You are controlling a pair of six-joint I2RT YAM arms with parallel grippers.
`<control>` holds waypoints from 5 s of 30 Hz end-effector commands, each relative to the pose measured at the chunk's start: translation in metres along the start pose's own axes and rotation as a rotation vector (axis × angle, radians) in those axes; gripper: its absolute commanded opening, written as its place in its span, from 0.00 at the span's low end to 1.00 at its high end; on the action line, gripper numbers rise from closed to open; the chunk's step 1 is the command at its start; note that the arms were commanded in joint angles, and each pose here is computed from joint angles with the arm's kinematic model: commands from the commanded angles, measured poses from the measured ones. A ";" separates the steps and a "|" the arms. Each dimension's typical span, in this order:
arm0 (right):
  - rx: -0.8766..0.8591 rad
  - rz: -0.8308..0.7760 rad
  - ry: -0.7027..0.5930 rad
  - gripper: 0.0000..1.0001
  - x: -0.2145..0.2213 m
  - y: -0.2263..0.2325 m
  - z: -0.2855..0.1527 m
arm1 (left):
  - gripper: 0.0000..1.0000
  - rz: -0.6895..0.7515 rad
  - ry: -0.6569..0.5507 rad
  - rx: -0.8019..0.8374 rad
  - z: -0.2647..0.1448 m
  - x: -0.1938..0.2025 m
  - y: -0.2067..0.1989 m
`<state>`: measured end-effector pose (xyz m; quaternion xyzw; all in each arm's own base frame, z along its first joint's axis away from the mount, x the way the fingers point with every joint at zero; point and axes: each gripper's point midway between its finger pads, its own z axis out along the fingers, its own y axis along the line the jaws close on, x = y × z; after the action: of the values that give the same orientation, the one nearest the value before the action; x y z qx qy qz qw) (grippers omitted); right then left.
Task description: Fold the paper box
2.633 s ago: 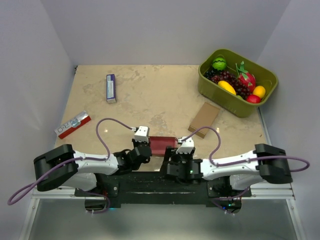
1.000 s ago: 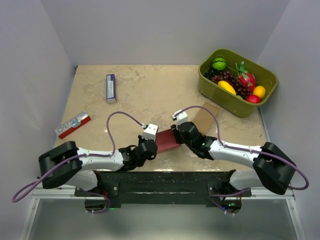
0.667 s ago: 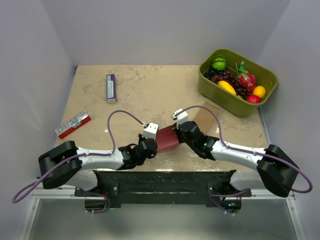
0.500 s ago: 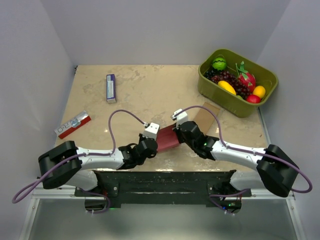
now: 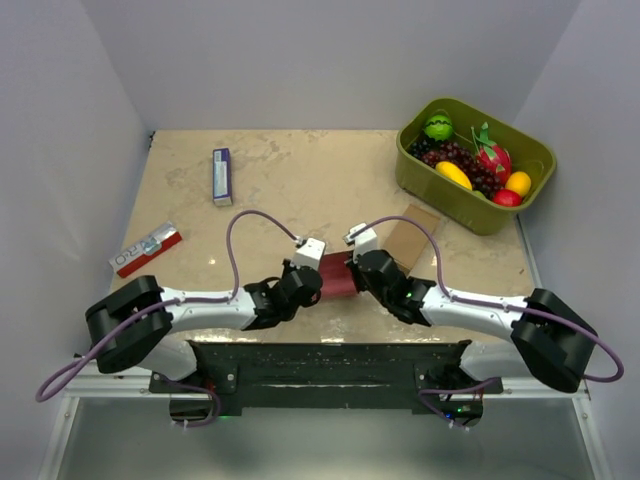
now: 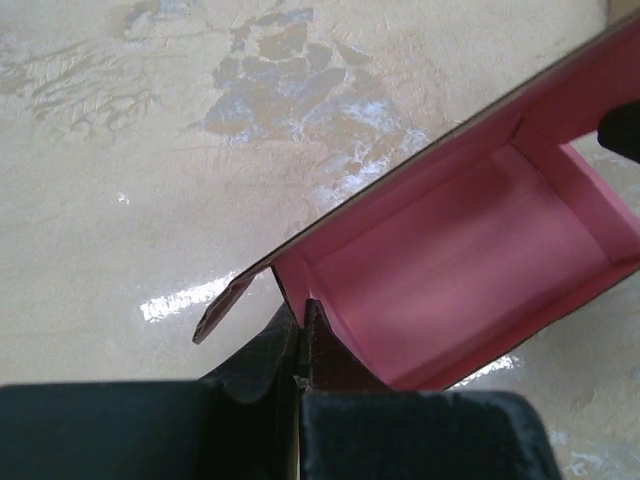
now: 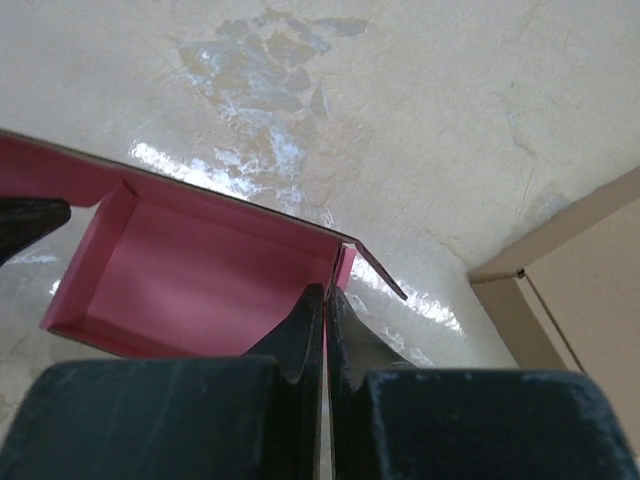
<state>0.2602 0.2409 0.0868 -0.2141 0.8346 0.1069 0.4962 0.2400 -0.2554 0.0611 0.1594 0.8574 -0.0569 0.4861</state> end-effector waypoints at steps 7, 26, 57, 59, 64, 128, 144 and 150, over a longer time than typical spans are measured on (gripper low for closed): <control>0.001 0.123 -0.103 0.00 -0.016 0.042 0.000 | 0.00 -0.065 -0.068 0.099 0.015 -0.045 -0.032; 0.045 0.182 -0.064 0.00 0.018 0.051 -0.006 | 0.00 -0.154 0.014 0.146 0.011 0.017 -0.025; -0.003 0.298 -0.018 0.75 0.004 0.052 -0.084 | 0.56 -0.041 -0.106 0.267 -0.060 -0.017 0.002; 0.013 0.289 -0.022 0.78 -0.001 0.049 -0.084 | 0.64 -0.048 -0.116 0.240 -0.061 -0.024 0.016; -0.012 0.246 -0.009 0.80 -0.024 0.045 -0.070 | 0.84 -0.062 -0.142 0.249 -0.051 -0.048 0.043; 0.265 0.389 -0.137 0.00 -0.047 0.041 0.006 | 0.00 -0.187 -0.247 0.287 -0.002 -0.074 0.014; 0.342 0.504 -0.161 0.00 -0.017 0.043 0.009 | 0.00 -0.242 -0.219 0.275 0.000 -0.028 0.008; 0.377 0.485 -0.139 0.00 0.000 0.043 0.005 | 0.00 -0.276 -0.193 0.291 -0.004 -0.011 0.006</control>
<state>0.2532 0.2677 0.0875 0.0614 0.8311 0.0449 0.5509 0.2658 -0.2319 0.0800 0.1018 0.8026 -0.1979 0.5534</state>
